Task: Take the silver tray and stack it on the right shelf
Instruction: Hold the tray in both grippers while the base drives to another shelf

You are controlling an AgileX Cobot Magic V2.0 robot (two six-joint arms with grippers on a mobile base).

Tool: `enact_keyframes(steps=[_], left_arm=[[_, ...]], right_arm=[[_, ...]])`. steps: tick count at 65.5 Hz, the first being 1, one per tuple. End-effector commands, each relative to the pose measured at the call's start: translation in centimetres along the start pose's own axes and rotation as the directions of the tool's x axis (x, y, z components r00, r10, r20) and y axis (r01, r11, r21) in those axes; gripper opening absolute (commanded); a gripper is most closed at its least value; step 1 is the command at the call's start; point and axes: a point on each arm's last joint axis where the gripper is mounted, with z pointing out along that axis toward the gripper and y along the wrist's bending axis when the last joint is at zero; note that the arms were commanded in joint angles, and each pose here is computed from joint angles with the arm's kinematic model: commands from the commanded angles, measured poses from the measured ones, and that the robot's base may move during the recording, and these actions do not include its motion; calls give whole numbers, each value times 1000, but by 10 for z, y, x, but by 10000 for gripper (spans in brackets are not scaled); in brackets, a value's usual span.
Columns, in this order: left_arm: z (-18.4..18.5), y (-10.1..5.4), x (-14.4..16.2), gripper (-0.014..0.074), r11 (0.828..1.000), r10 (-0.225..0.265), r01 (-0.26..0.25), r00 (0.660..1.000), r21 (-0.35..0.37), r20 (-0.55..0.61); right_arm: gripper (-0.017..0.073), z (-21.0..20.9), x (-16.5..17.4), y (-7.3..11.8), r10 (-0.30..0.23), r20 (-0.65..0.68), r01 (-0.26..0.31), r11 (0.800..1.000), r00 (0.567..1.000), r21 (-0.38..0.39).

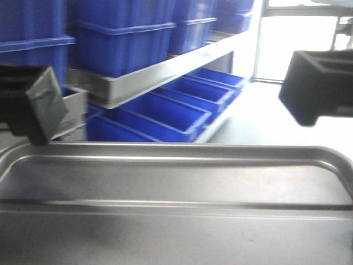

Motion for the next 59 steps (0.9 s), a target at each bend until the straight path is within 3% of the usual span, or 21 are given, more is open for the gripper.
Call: enact_keyframes(steps=[1, 21, 59], left_arm=[[-11, 19, 0, -91, 987, 4, -5, 1000, -162, -7], [-11, 19, 0, -91, 987, 4, -5, 1000, -162, -7], [-11, 19, 0, -91, 987, 4, -5, 1000, -162, -7]], right_arm=[[57, -11, -2, -9, -18, 12, 17, 997, 1000, 75], [57, -12, 2, -17, -13, -28, 17, 987, 1000, 160], [57, -12, 2, -17, -13, -30, 17, 986, 999, 163]])
